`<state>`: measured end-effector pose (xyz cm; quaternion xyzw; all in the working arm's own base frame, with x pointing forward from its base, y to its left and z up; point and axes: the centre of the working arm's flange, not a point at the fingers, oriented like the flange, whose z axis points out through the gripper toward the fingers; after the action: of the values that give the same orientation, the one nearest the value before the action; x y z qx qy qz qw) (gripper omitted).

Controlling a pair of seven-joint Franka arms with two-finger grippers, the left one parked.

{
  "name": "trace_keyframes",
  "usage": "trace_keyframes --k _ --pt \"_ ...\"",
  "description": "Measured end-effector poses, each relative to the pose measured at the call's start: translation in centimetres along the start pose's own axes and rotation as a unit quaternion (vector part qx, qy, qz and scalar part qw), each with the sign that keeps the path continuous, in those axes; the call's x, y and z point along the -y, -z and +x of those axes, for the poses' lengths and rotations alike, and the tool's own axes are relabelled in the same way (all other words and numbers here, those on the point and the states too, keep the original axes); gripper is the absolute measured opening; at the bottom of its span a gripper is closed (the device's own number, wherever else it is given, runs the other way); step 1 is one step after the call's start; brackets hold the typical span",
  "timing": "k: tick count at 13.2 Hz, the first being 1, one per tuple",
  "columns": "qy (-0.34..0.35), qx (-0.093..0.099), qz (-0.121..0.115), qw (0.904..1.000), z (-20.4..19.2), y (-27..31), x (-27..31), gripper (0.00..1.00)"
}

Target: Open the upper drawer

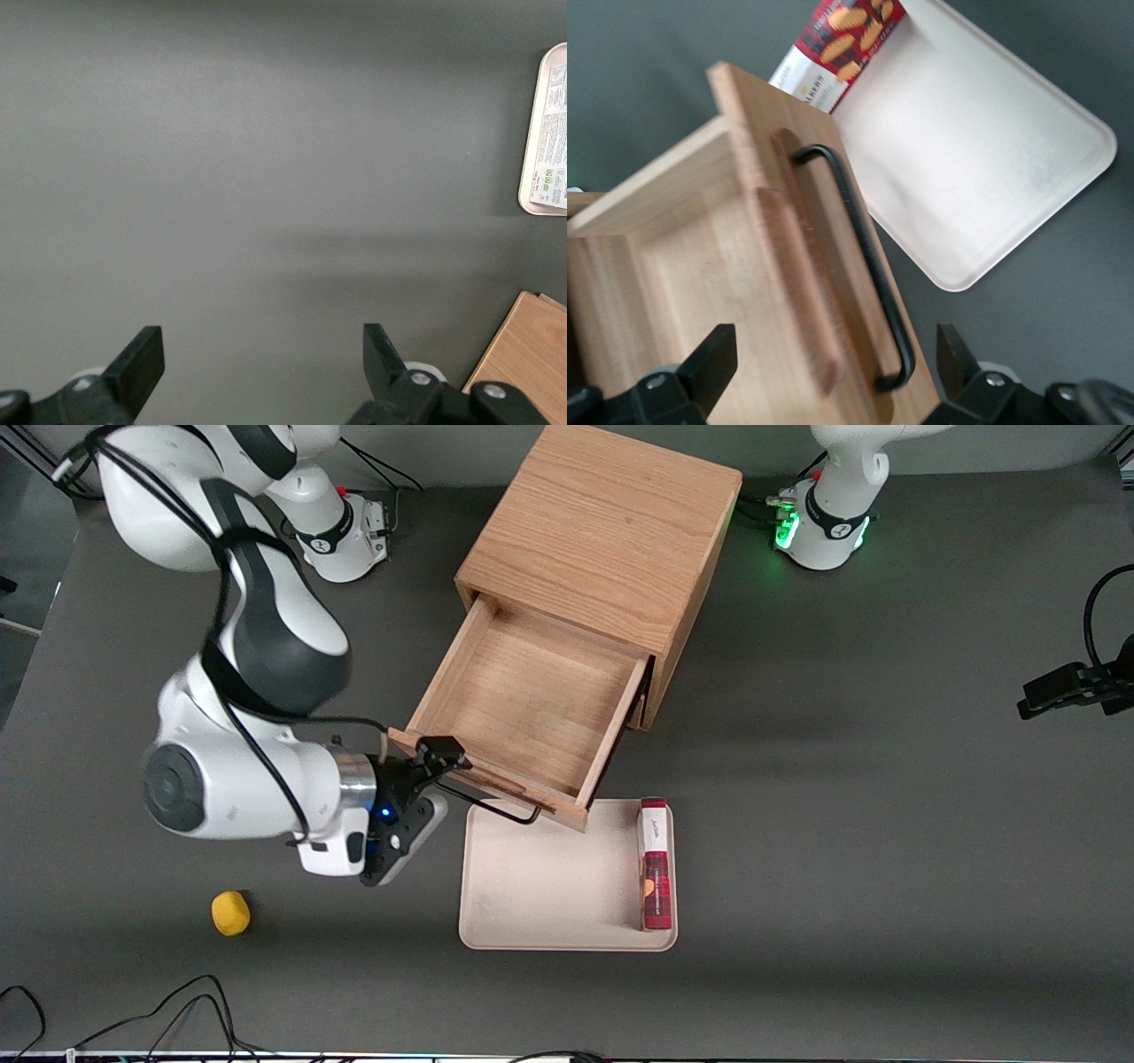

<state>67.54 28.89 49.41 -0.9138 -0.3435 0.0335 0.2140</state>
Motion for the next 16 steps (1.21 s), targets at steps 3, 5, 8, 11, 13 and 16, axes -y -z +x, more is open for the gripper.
trace_keyframes --k 3,5,8,11,13,16 --pt "-0.038 -0.006 -0.028 0.9989 -3.1 7.8 3.7 1.00" --pt "-0.122 0.009 -0.056 0.9909 -6.9 12.7 4.4 1.00" --pt "-0.197 0.035 -0.108 0.9737 -12.9 18.3 3.5 1.00" --pt "-0.262 0.046 -0.154 0.9514 -19.3 22.4 4.1 1.00" --pt "-0.305 0.054 -0.165 0.9364 -24.0 23.1 4.6 1.00" --pt "-0.349 0.057 -0.165 0.9208 -30.2 21.2 2.9 1.00"
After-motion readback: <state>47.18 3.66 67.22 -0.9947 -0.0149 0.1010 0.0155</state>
